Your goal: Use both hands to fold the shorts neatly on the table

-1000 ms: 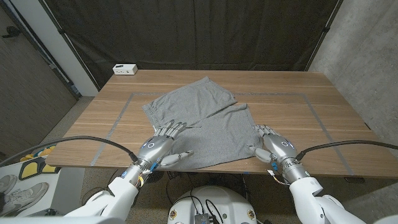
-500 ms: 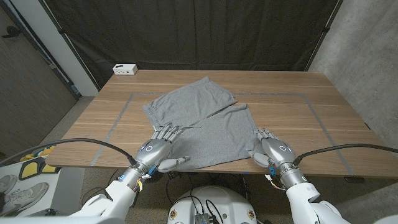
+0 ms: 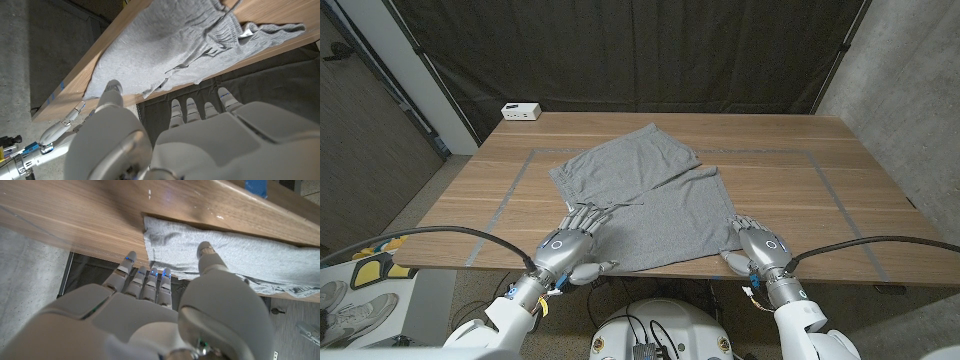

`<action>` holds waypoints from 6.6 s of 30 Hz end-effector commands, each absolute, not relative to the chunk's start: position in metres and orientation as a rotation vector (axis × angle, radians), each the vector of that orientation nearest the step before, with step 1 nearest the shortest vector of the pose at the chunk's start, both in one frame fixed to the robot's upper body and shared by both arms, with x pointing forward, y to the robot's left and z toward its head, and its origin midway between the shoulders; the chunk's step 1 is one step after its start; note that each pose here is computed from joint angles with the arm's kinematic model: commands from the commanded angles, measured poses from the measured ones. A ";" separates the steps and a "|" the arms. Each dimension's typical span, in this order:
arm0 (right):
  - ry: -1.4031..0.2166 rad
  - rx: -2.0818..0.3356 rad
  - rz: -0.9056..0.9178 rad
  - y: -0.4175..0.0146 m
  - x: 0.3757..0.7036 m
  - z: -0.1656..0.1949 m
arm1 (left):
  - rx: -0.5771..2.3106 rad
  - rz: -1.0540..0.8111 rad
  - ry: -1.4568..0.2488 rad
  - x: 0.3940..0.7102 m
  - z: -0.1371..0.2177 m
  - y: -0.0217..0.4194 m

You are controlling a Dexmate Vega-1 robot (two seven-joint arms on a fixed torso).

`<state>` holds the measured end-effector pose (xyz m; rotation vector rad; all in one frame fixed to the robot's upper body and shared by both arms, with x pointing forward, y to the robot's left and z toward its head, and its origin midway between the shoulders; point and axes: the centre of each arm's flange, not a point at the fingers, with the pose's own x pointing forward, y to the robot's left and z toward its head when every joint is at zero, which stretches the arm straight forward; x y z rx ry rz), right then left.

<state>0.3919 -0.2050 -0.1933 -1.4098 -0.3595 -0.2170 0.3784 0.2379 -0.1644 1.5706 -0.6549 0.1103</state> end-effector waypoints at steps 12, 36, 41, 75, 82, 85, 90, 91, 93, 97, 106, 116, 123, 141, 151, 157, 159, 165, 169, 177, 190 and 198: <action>-0.232 -1.500 -0.260 -0.208 0.405 -0.207 | 1.787 0.086 -0.458 0.373 -0.165 0.244; -0.201 -1.493 -0.264 -0.210 0.420 -0.204 | 1.939 0.154 -0.425 0.395 -0.168 0.243; -0.179 -1.508 -0.266 -0.211 0.424 -0.202 | 1.906 0.183 -0.484 0.396 -0.166 0.242; -0.362 -1.495 -0.414 -0.215 0.422 -0.186 | 1.825 0.497 -0.700 0.388 -0.147 0.242; -0.391 -1.480 -0.440 -0.219 0.418 -0.179 | 1.820 0.524 -0.711 0.385 -0.139 0.242; -0.417 -1.485 -0.473 -0.219 0.415 -0.175 | 1.811 0.528 -0.716 0.384 -0.136 0.242; -0.450 -1.492 -0.498 -0.218 0.412 -0.168 | 1.789 0.549 -0.727 0.381 -0.131 0.243; -0.454 -1.486 -0.501 -0.219 0.411 -0.167 | 1.785 0.550 -0.730 0.380 -0.130 0.244; -0.472 -1.488 -0.520 -0.218 0.410 -0.165 | 1.778 0.552 -0.738 0.379 -0.129 0.244; -0.513 -1.487 -0.544 -0.217 0.408 -0.161 | 1.747 0.546 -0.756 0.376 -0.125 0.245; -0.595 -1.488 -0.602 -0.216 0.408 -0.148 | 1.691 0.557 -0.784 0.371 -0.117 0.251; -0.662 -1.518 -0.628 -0.212 0.414 -0.126 | 1.613 0.539 -0.792 0.372 -0.104 0.258; -0.705 -1.541 -0.636 -0.209 0.419 -0.111 | 1.579 0.535 -0.805 0.372 -0.096 0.262; -0.845 -1.559 -0.667 -0.202 0.438 -0.064 | 1.465 0.539 -0.843 0.376 -0.073 0.273; -0.925 -1.552 -0.694 -0.200 0.451 -0.035 | 1.464 0.600 -0.844 0.379 -0.068 0.275; -0.962 -1.559 -0.695 -0.193 0.462 -0.021 | 1.463 0.641 -0.843 0.380 -0.066 0.275; -0.974 -1.552 -0.687 -0.191 0.465 -0.016 | 1.461 0.651 -0.843 0.380 -0.065 0.276; -1.008 -1.563 -0.680 -0.185 0.476 -0.001 | 1.440 0.686 -0.847 0.380 -0.063 0.277; -1.033 -1.556 -0.674 -0.184 0.483 0.008 | 1.434 0.708 -0.848 0.379 -0.061 0.276; -1.072 -1.565 -0.651 -0.179 0.500 0.024 | 1.441 0.762 -0.856 0.379 -0.057 0.274; -1.119 -1.574 -0.611 -0.170 0.524 0.053 | 1.424 0.843 -0.849 0.378 -0.050 0.272; -1.130 -1.594 -0.586 -0.165 0.542 0.067 | 1.444 0.836 -0.792 0.382 -0.043 0.270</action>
